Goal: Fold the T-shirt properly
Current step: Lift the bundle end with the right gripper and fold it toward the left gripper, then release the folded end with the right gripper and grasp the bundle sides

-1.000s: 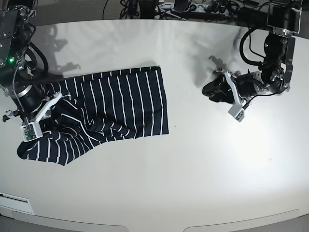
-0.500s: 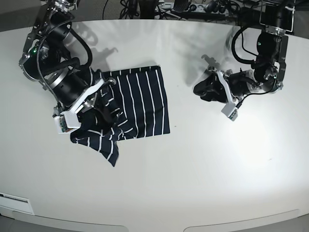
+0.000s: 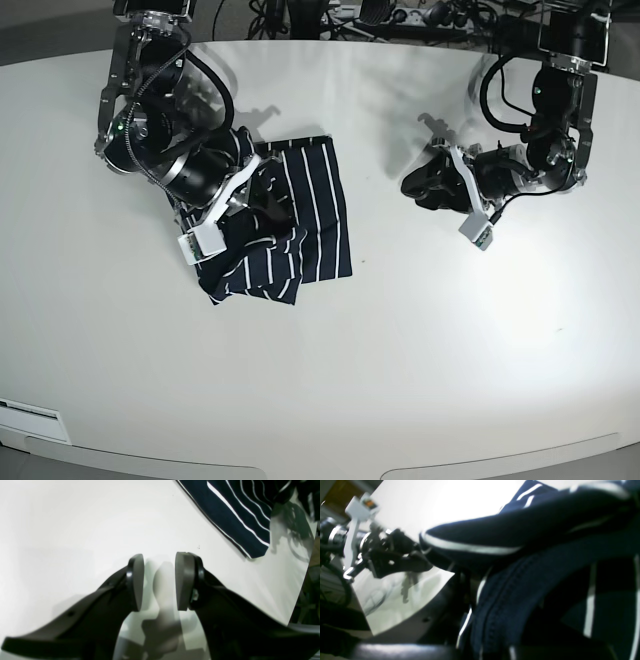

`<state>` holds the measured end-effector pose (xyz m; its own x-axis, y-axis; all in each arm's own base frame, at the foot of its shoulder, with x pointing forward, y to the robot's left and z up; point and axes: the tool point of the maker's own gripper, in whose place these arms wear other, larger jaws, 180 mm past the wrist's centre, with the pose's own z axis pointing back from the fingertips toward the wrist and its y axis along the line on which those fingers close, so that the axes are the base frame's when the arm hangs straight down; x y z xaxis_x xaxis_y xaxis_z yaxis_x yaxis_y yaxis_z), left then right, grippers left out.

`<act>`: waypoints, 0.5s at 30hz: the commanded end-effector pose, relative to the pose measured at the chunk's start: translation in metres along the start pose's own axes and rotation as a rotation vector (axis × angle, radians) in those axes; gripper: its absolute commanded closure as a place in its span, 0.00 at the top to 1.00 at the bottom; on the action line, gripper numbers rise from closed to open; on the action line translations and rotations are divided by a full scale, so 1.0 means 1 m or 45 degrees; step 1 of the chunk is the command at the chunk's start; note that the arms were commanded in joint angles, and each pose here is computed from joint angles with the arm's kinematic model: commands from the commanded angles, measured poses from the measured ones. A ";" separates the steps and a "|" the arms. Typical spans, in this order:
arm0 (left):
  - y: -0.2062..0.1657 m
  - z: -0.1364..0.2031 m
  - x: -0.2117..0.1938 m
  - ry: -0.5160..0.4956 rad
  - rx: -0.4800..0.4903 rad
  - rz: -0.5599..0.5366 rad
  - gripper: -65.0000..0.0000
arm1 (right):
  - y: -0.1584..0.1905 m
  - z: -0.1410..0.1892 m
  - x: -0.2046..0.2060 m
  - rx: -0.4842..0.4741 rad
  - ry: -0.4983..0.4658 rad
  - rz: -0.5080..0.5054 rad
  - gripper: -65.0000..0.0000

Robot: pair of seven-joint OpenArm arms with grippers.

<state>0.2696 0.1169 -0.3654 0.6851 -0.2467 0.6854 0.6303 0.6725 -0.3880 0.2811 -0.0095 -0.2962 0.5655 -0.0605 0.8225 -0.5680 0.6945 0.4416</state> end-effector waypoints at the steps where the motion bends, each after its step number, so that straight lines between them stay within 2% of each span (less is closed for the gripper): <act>1: 0.004 0.005 0.005 0.001 0.019 -0.028 0.36 | 0.009 -0.003 0.013 0.053 -0.063 0.022 0.00; 3: 0.004 0.005 0.005 0.001 0.019 -0.028 0.36 | 0.017 -0.013 0.004 0.104 -0.026 0.020 0.00; 4: 0.004 0.005 0.005 0.001 0.019 -0.028 0.36 | 0.023 -0.017 0.000 0.130 -0.008 0.021 0.06; 6: 0.004 0.005 0.005 0.000 0.019 -0.028 0.36 | 0.040 -0.025 -0.006 0.202 0.027 0.047 0.44; 7: 0.004 0.005 0.005 0.001 0.019 -0.028 0.36 | 0.053 -0.028 -0.009 0.260 0.038 0.087 0.57; 8: 0.004 0.005 0.005 0.000 0.019 -0.028 0.36 | 0.069 -0.031 -0.011 0.336 0.046 0.146 0.62; 12: 0.004 0.005 0.008 -0.017 0.019 -0.028 0.36 | 0.120 -0.044 -0.009 0.548 0.068 0.239 0.62; 15: 0.004 0.005 0.009 -0.024 0.019 -0.028 0.36 | 0.147 -0.051 0.002 0.653 0.068 0.354 0.62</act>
<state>0.2702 0.1165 -0.3647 0.6824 -0.2392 0.6907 0.6294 0.6727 -0.3889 0.2252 0.1269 -0.2659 0.4064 0.1722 0.8973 -0.8977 0.2582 0.3570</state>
